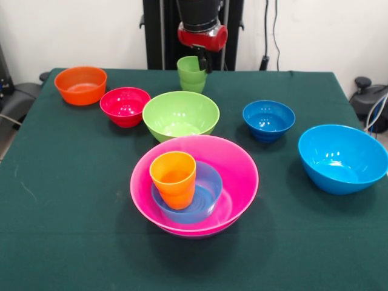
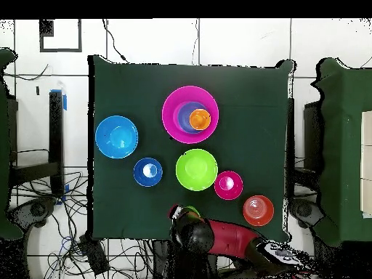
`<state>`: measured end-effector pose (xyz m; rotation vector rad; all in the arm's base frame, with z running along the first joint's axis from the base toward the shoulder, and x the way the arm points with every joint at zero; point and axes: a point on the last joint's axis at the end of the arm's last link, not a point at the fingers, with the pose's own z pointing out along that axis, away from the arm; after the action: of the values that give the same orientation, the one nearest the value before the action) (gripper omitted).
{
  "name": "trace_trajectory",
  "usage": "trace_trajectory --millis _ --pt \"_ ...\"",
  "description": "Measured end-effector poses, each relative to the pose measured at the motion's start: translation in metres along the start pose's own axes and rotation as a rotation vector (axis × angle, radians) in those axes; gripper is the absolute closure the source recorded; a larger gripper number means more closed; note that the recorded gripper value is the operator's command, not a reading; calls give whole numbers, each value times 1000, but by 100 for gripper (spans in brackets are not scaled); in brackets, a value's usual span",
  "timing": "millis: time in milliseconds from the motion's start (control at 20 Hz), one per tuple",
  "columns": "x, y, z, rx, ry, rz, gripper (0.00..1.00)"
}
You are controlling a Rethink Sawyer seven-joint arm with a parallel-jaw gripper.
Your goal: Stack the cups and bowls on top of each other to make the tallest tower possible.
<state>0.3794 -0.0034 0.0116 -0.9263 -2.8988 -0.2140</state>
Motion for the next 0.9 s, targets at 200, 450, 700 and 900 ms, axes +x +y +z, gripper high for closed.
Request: trace_trajectory --millis 200,450,700,900 --pt "-1 -1 -1 2 -5 1 100" --pt "-11 0 -13 6 -38 -3 100" --pt "-25 -1 -37 25 -75 -11 100" --pt "-35 -1 -59 51 -95 -15 100"
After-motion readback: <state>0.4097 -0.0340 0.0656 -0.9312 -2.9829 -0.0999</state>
